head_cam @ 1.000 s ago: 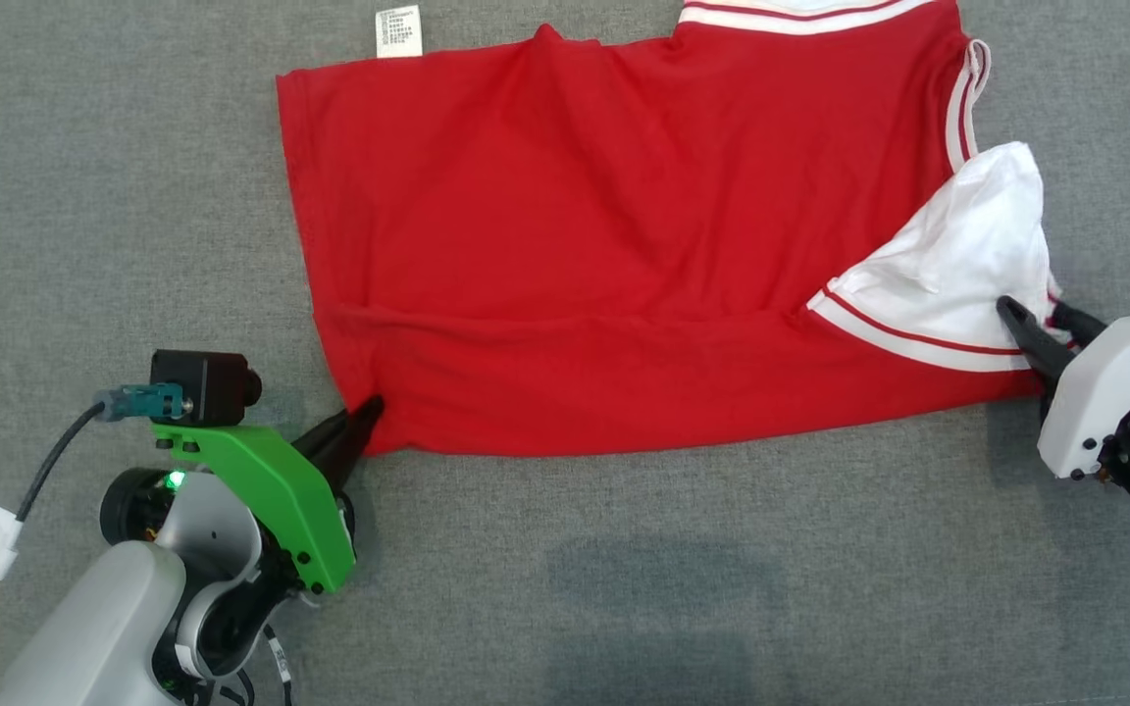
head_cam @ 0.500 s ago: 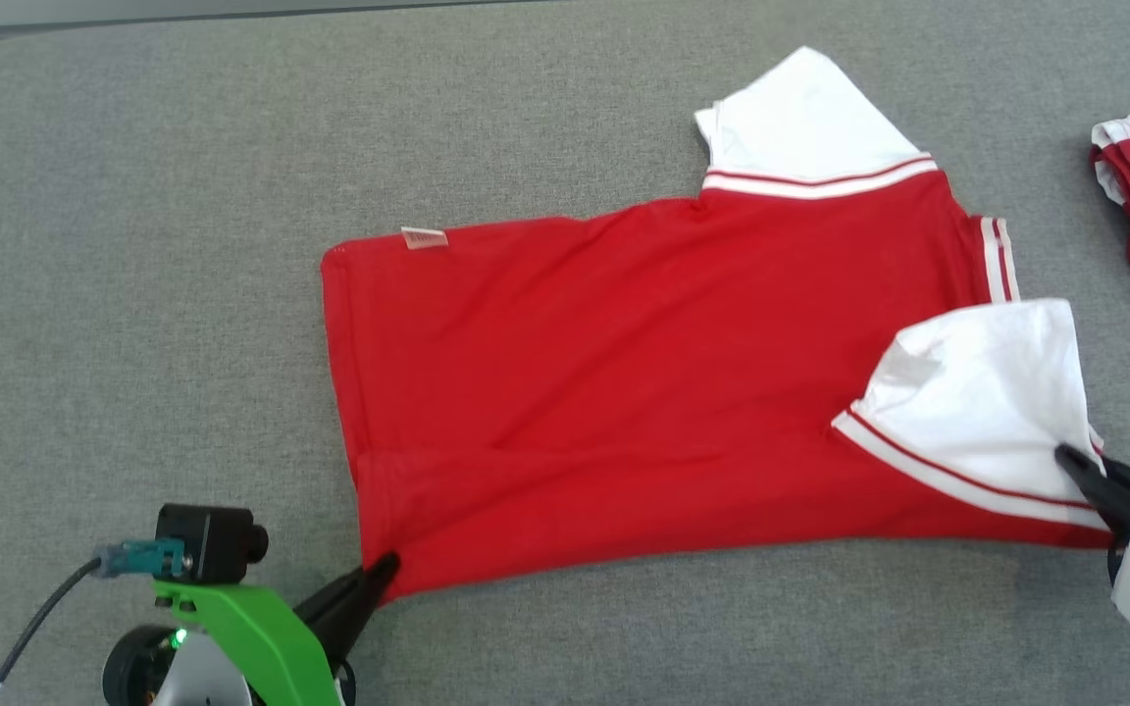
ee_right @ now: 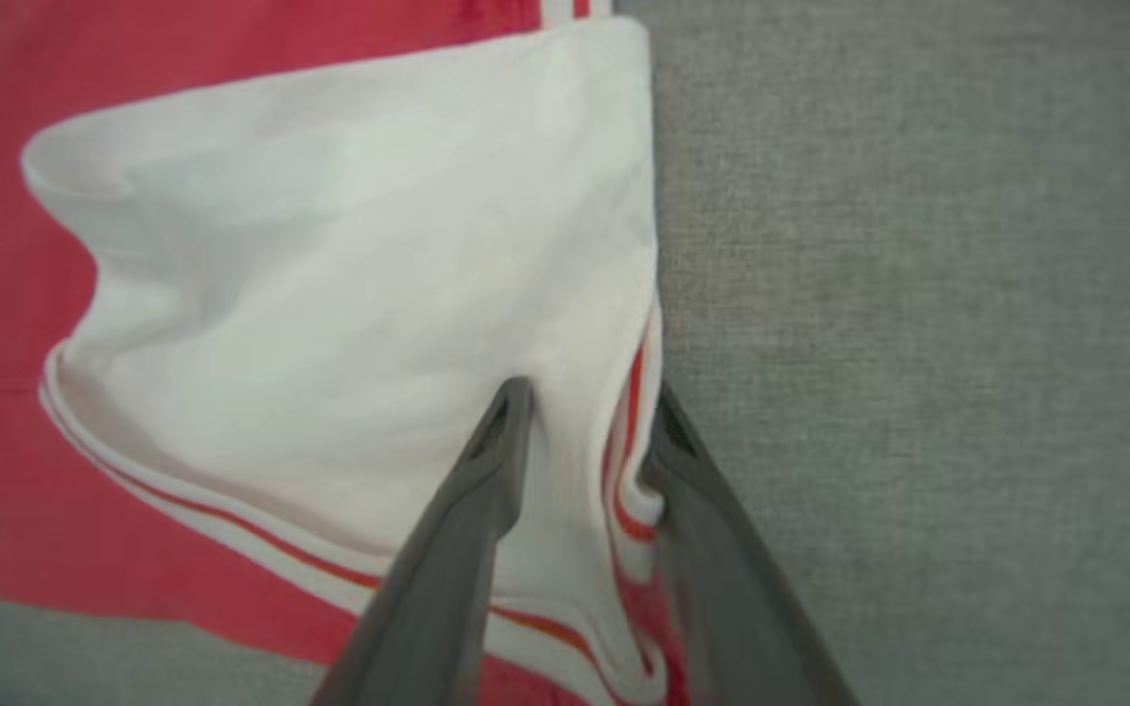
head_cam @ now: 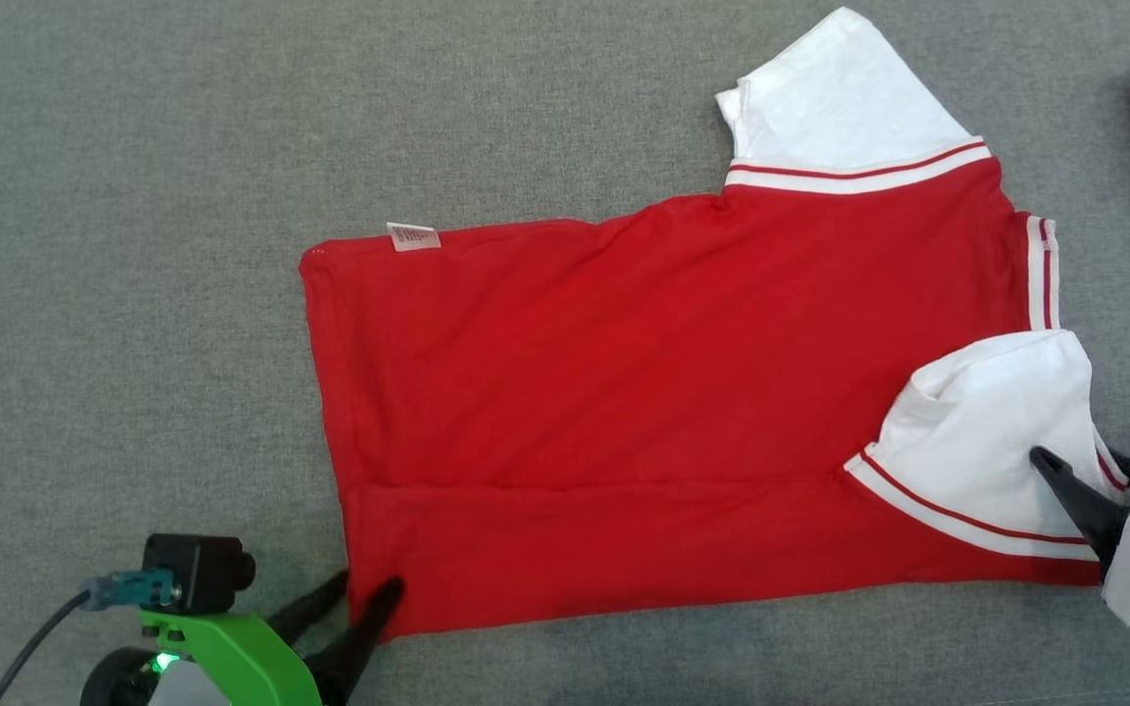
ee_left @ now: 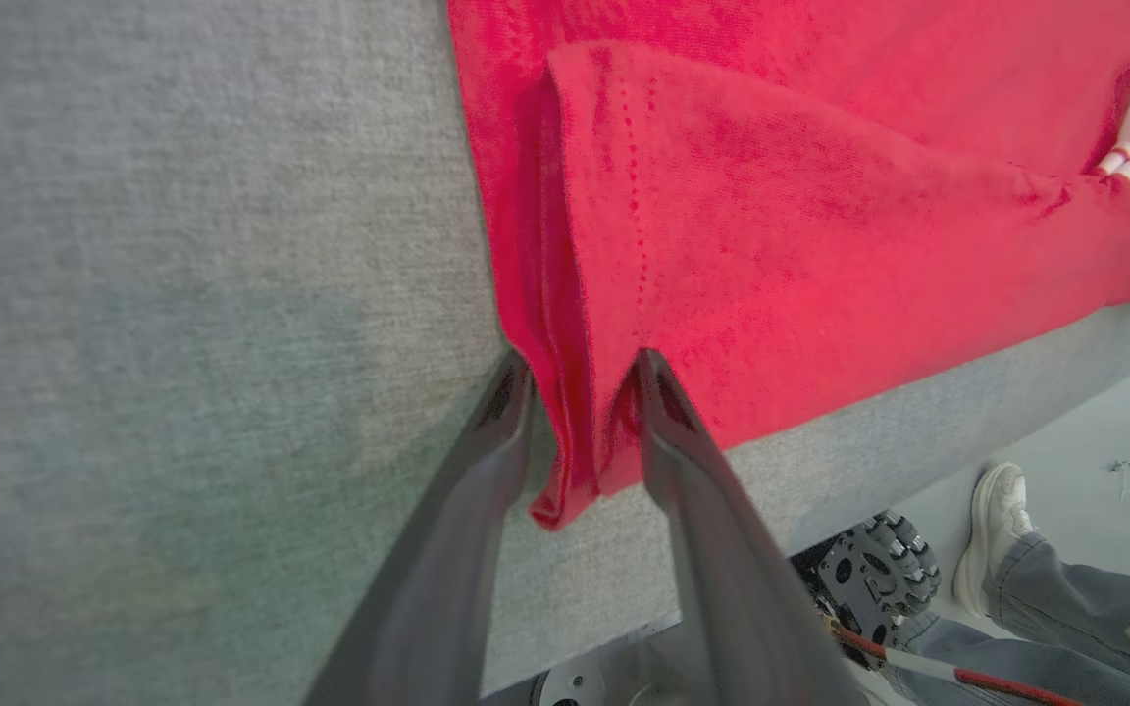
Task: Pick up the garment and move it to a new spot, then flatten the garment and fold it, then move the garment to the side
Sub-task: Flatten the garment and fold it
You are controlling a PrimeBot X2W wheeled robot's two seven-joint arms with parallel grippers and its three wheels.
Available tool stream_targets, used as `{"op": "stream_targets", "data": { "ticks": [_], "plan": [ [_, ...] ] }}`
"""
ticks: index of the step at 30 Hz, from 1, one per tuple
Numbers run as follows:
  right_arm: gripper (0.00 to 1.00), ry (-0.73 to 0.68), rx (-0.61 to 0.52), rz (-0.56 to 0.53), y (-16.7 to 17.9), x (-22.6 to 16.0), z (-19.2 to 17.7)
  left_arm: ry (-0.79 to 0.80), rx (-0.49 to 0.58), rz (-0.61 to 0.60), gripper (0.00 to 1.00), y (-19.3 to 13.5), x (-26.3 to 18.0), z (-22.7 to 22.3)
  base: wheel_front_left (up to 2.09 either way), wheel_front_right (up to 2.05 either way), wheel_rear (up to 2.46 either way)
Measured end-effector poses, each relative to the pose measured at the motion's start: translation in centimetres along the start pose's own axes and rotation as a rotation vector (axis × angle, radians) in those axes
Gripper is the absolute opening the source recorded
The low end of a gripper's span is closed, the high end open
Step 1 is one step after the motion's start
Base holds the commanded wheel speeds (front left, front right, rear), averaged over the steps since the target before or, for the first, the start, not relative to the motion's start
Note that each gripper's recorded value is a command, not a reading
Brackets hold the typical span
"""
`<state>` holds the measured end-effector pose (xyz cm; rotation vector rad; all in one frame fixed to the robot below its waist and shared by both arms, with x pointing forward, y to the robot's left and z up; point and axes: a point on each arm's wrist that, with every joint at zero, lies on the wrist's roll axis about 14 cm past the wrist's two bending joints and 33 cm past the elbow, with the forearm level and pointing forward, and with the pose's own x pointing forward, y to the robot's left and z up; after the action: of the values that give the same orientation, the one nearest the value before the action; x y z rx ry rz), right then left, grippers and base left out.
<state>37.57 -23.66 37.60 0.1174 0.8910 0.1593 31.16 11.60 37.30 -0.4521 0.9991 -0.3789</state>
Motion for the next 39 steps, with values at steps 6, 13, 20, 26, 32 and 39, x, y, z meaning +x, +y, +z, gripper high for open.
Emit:
{"op": "stream_targets", "data": {
  "ticks": [6,13,20,26,32,39],
  "plan": [
    [1.00,-0.182,-0.125,0.001,-0.1,-0.6,7.5,-0.173,0.153,0.070,1.00,1.1,-1.0,6.6,0.00,0.00,0.00],
    [1.00,-0.368,-0.253,0.016,1.8,0.0,20.1,-0.298,0.297,0.066,1.00,-1.0,0.7,15.3,0.00,0.00,0.00],
    [1.00,-0.260,-0.295,0.029,3.9,6.7,23.3,-0.219,0.314,0.069,1.00,-1.1,5.9,16.9,0.00,0.00,0.00],
    [1.00,-0.136,-0.277,0.046,4.9,13.0,21.2,-0.135,0.307,0.082,1.00,0.4,8.4,15.6,0.00,0.00,0.00],
    [1.00,-0.069,-0.249,0.062,5.4,17.4,18.9,-0.095,0.282,0.077,1.00,1.4,9.5,14.6,0.00,0.00,0.00],
    [0.00,-0.108,-0.213,0.128,7.2,18.4,19.1,-0.070,0.289,0.059,0.00,1.8,10.2,14.2,0.00,0.00,0.00]
  ]
}}
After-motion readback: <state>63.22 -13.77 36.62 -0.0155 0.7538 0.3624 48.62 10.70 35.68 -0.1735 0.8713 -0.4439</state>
